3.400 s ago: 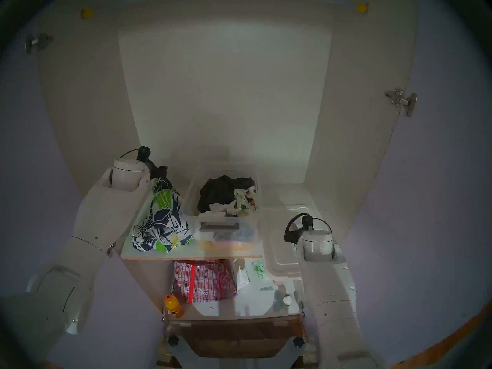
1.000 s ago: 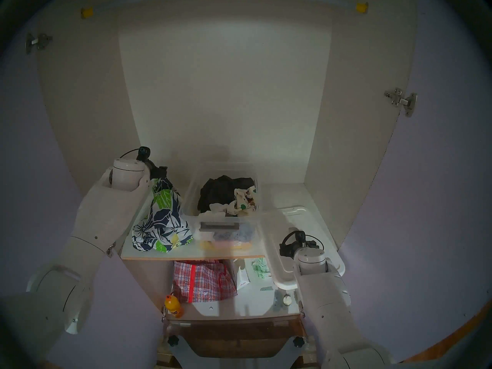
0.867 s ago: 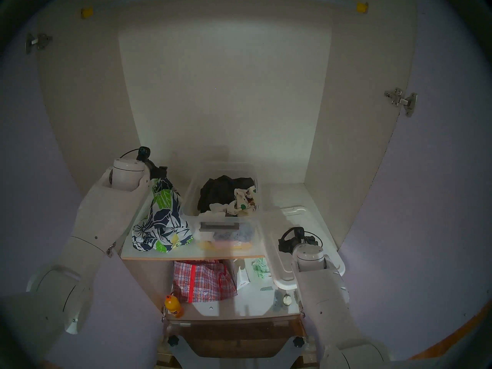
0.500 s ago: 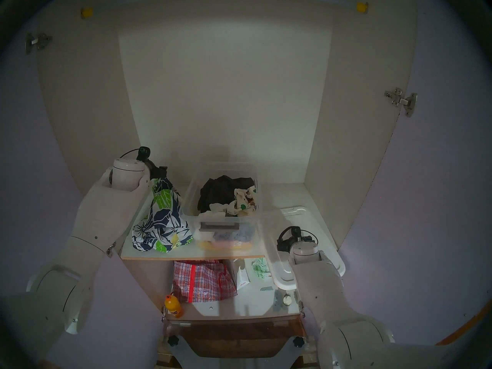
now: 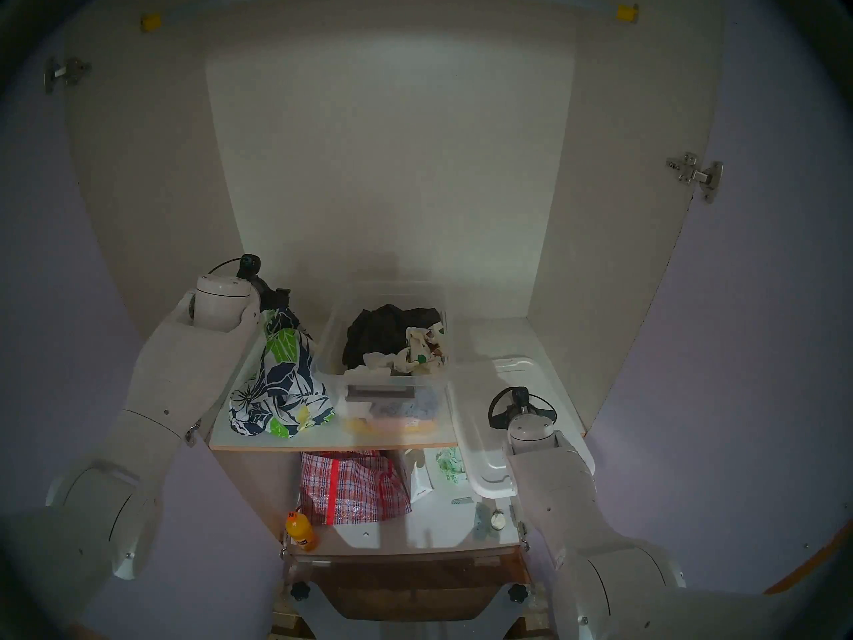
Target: Take clothing out of the storage bin and put the lid back on the bin
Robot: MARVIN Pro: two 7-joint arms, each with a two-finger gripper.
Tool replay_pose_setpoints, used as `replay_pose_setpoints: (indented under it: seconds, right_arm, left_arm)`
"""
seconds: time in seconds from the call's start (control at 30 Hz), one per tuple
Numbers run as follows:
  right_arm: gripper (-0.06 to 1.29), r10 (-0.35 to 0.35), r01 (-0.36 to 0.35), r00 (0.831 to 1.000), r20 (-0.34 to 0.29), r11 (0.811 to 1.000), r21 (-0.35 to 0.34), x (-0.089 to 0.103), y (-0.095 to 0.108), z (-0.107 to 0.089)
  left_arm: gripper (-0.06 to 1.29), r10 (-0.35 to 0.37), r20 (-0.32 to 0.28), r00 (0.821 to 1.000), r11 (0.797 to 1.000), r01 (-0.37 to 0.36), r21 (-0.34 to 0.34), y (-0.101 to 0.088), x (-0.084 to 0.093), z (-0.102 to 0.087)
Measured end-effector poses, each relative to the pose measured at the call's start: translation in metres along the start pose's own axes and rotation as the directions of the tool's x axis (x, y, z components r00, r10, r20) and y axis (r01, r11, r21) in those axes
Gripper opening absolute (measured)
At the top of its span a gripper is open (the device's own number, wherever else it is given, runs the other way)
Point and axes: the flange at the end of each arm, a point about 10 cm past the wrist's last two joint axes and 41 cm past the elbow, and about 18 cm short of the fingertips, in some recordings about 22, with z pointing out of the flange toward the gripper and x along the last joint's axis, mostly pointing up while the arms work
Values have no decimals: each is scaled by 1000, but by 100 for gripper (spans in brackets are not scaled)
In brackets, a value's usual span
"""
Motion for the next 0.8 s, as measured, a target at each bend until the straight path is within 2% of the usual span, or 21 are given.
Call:
replay_pose_setpoints:
  seconds: [0.13, 0.3, 0.37, 0.57, 0.8]
  right_arm:
    - [12, 23, -27, 999, -34, 993, -115, 17, 9, -2]
    - [12, 37, -54, 996, -84, 975, -214, 43, 13, -5]
    - [11, 40, -65, 993, -113, 972, -225, 62, 13, -6]
    - [10, 39, -75, 986, -163, 972, -222, 98, 8, -8]
    - [10, 45, -93, 980, -196, 966, -243, 133, 3, -12]
  left_arm:
    - [124, 0, 0, 1000, 1000, 0, 0, 0, 0, 0]
    - [124, 0, 0, 1000, 1000, 0, 1, 0, 0, 0]
    - [124, 0, 1, 1000, 1000, 0, 1, 0, 0, 0]
    - [124, -1, 1, 1000, 1000, 1, 1, 0, 0, 0]
    - [124, -1, 1, 1000, 1000, 1, 1, 0, 0, 0]
